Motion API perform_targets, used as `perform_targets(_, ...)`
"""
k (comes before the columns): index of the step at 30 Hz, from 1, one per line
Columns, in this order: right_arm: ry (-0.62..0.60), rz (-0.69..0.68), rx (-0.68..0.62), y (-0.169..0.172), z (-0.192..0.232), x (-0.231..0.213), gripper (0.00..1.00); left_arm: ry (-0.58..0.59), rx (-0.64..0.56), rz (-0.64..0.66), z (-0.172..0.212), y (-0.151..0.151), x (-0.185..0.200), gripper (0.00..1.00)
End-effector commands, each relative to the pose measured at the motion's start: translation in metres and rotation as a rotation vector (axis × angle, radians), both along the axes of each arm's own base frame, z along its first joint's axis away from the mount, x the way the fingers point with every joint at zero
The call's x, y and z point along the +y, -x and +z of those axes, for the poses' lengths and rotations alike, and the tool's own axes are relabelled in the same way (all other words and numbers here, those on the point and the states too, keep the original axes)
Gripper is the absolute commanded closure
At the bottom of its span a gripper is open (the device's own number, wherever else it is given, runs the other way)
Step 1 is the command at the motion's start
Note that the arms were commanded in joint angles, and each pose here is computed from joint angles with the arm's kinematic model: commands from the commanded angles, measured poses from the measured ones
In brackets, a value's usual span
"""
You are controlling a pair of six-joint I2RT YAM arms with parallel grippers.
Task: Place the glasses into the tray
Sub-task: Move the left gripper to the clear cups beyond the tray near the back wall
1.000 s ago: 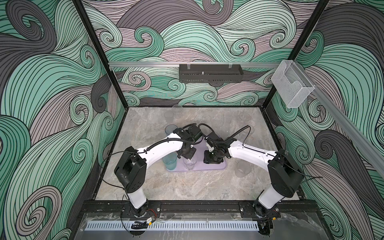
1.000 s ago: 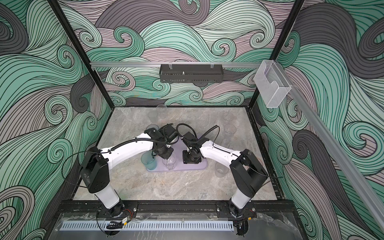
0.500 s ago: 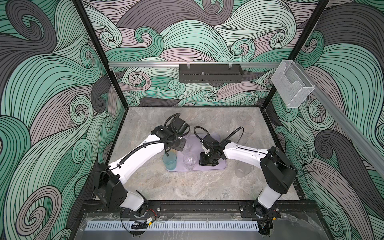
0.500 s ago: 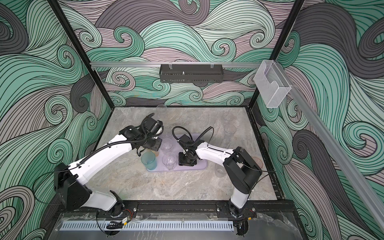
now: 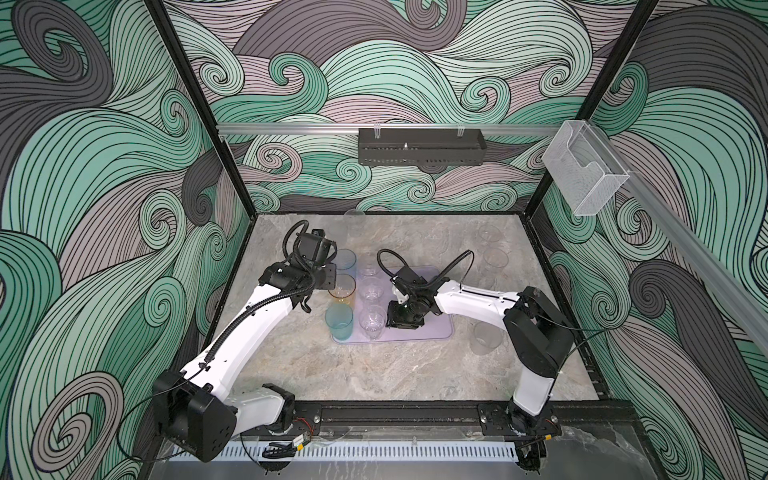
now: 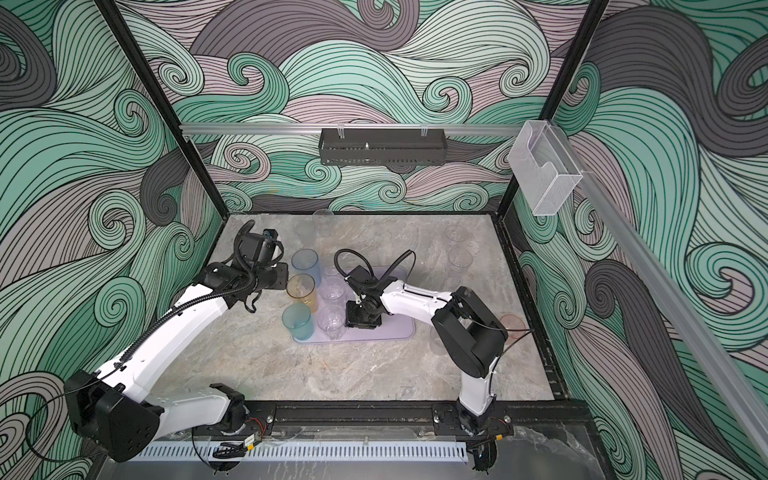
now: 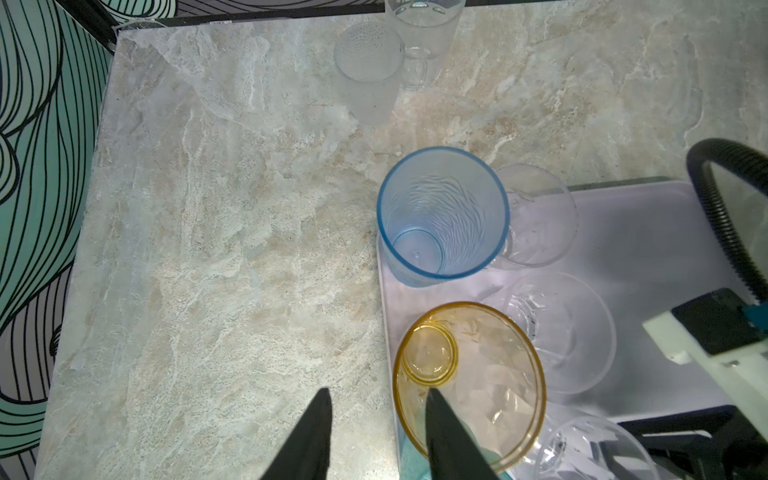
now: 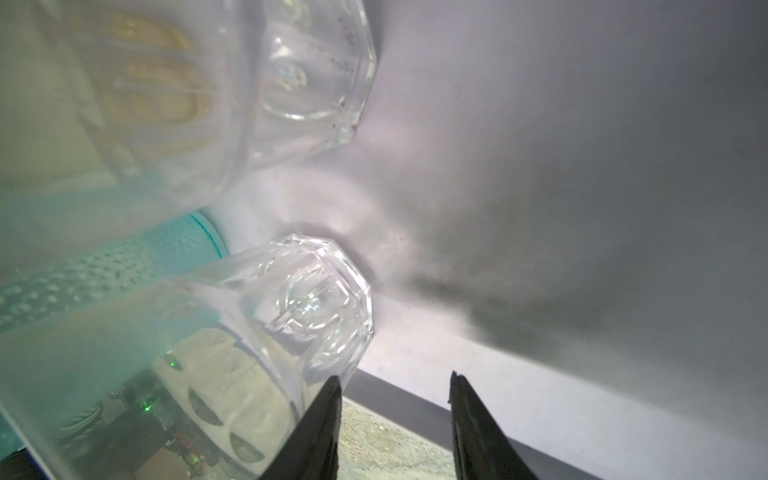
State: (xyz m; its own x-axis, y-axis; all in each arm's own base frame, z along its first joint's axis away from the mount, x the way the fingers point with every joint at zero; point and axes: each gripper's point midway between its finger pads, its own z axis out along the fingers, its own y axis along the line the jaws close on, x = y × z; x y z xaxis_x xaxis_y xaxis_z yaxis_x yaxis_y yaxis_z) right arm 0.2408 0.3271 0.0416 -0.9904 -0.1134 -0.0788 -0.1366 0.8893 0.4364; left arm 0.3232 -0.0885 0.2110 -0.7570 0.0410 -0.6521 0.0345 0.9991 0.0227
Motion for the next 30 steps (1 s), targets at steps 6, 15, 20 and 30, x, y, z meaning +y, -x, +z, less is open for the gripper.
perform_targets(6, 0.007, 0.002, -0.031, -0.005, 0.010, -0.002, 0.57, -0.019, -0.044, 0.100, 0.009, -0.006, 0.022, 0.55)
perform_targets(15, 0.060, -0.011, -0.177, -0.043, 0.049, -0.032, 0.56, 0.132, -0.076, 0.234, 0.021, -0.044, 0.038, 0.41)
perform_targets(20, 0.056, -0.024, -0.209, -0.052, 0.058, -0.038, 0.56, 0.366, -0.037, 0.248, 0.009, -0.100, 0.035, 0.41)
perform_targets(30, 0.032, -0.026, -0.220, -0.048, 0.056, -0.040, 0.55, 0.503, 0.034, 0.039, -0.020, -0.230, 0.003, 0.46)
